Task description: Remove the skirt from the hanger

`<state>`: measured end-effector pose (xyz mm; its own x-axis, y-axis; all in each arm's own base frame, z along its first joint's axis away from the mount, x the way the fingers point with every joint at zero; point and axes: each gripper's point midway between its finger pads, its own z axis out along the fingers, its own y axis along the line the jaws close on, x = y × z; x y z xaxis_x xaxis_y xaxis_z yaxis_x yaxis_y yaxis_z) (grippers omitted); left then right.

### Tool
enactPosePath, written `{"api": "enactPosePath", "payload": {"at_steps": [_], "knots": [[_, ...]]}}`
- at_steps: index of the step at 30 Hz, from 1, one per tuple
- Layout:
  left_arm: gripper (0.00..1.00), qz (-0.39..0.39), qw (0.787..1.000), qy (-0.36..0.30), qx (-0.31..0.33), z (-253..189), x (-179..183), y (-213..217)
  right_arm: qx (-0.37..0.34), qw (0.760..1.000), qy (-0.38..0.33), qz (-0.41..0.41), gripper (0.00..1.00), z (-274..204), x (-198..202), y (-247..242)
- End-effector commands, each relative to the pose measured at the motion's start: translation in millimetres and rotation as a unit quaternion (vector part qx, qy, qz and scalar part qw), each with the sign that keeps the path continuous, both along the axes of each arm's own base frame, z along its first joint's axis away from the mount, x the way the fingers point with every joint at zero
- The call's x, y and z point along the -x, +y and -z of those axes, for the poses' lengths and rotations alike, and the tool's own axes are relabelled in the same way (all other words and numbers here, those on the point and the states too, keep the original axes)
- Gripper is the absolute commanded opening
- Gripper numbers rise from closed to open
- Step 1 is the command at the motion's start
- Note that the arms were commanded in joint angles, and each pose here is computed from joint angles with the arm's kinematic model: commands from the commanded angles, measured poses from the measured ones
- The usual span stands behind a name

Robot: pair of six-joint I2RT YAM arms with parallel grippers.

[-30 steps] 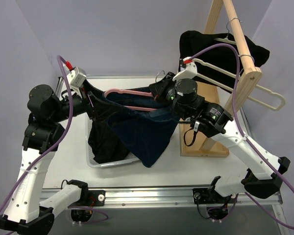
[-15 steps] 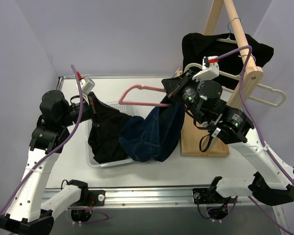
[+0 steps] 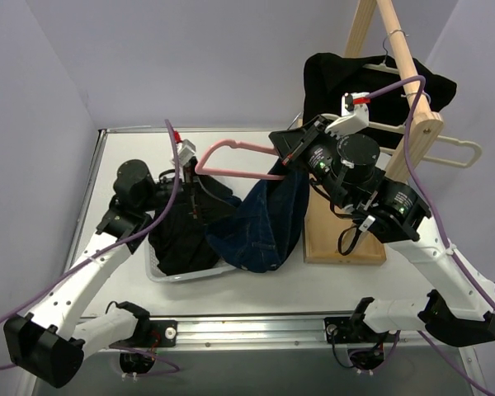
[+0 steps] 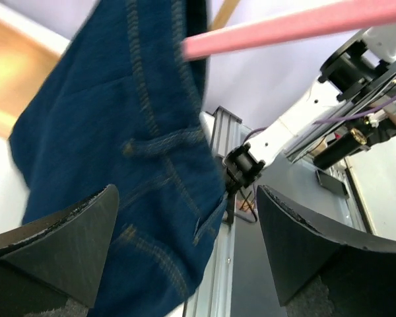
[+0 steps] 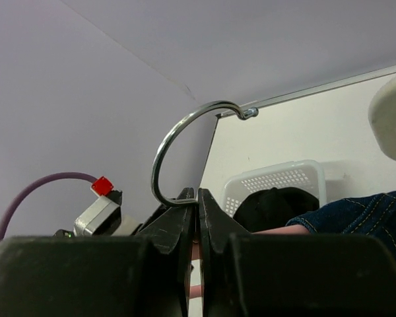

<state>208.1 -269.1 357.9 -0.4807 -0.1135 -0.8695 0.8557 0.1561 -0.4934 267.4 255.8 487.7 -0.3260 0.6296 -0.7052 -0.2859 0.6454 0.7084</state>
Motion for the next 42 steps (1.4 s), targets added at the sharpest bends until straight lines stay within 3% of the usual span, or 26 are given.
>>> {"api": "enactPosePath", "payload": {"at_steps": [1, 9, 10, 16, 20, 23, 27, 29, 34, 36, 40, 42], "knots": [[0.94, -0.019, 0.994, -0.087, 0.060, -41, 0, -24, -0.095, 0.994, -0.059, 0.011, 0.00, -65, 9, -20], [0.94, -0.102, 0.988, -0.118, -0.002, -12, 8, -92, -0.109, 0.992, -0.065, -0.001, 0.00, -75, 13, -18], [0.94, -0.163, 0.980, -0.108, -0.027, -2, -12, -86, -0.109, 0.992, -0.065, -0.003, 0.00, -75, 13, -17], [0.94, -0.258, 0.961, -0.064, -0.078, 41, -45, -87, -0.113, 0.992, -0.062, -0.004, 0.00, -73, 15, -19], [0.94, -0.380, 0.912, -0.090, -0.127, 46, -53, -67, -0.111, 0.992, -0.063, 0.001, 0.00, -73, 16, -24], [0.94, -0.410, 0.895, -0.115, -0.130, 44, -49, -57, -0.107, 0.992, -0.065, 0.000, 0.00, -75, 16, -24], [0.94, -0.414, 0.890, -0.123, -0.147, 46, -57, -56, -0.110, 0.992, -0.066, -0.001, 0.00, -77, 19, -26], [0.94, -0.398, 0.888, -0.123, -0.195, 68, -63, -66, -0.114, 0.991, -0.068, -0.003, 0.00, -80, 20, -26], [0.94, -0.283, 0.909, -0.110, -0.286, 110, -69, -107, -0.125, 0.989, -0.081, -0.023, 0.00, -95, 32, -30], [0.94, -0.267, 0.895, -0.091, -0.345, 143, -74, -108, -0.124, 0.988, -0.088, -0.027, 0.00, -100, 39, -36], [0.94, -0.262, 0.882, -0.075, -0.384, 162, -85, -106, -0.118, 0.988, -0.098, -0.028, 0.00, -110, 50, -50], [0.94, -0.253, 0.865, -0.065, -0.428, 187, -89, -102, -0.118, 0.987, -0.102, -0.027, 0.00, -113, 56, -58]]}}
